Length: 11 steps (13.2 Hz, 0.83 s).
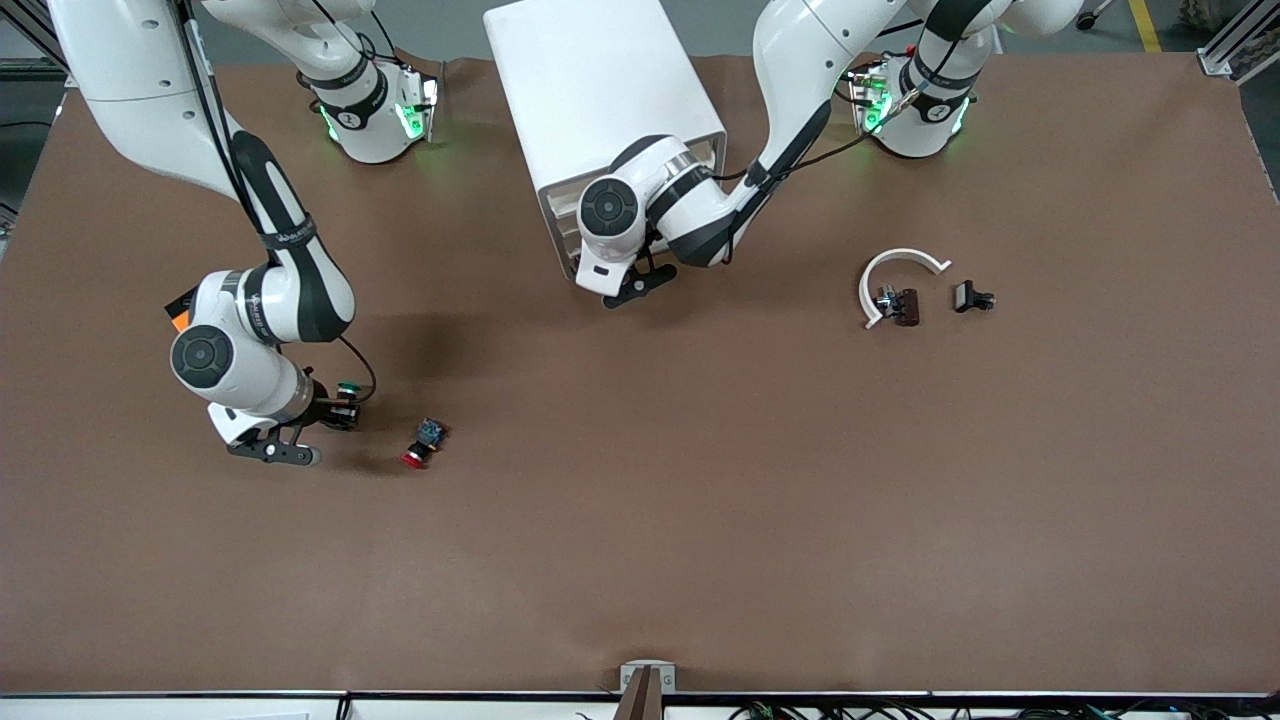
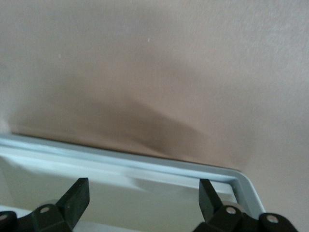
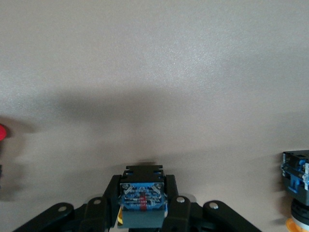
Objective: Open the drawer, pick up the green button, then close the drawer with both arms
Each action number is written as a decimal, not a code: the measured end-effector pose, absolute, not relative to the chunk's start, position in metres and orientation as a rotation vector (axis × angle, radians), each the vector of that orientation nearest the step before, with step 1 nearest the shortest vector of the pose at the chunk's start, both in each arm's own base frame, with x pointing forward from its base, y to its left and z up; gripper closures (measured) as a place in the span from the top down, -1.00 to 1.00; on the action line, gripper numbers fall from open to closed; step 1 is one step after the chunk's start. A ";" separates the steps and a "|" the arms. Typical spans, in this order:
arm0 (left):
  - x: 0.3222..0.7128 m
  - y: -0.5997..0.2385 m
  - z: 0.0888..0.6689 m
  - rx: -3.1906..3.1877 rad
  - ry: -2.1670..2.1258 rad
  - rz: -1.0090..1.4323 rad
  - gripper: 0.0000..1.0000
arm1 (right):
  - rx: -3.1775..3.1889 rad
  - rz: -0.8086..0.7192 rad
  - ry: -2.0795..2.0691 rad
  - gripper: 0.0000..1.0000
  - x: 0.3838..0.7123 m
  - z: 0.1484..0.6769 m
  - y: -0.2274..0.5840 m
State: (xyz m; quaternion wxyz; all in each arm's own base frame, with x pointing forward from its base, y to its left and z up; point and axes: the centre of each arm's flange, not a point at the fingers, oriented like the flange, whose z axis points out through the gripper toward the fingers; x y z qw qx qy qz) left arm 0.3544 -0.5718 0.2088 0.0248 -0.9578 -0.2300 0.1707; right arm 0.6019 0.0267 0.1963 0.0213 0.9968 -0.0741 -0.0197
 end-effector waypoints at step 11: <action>0.554 -0.396 0.317 -2.858 -1.182 0.394 1.00 | 3.083 -0.257 -0.203 1.00 0.599 0.354 0.051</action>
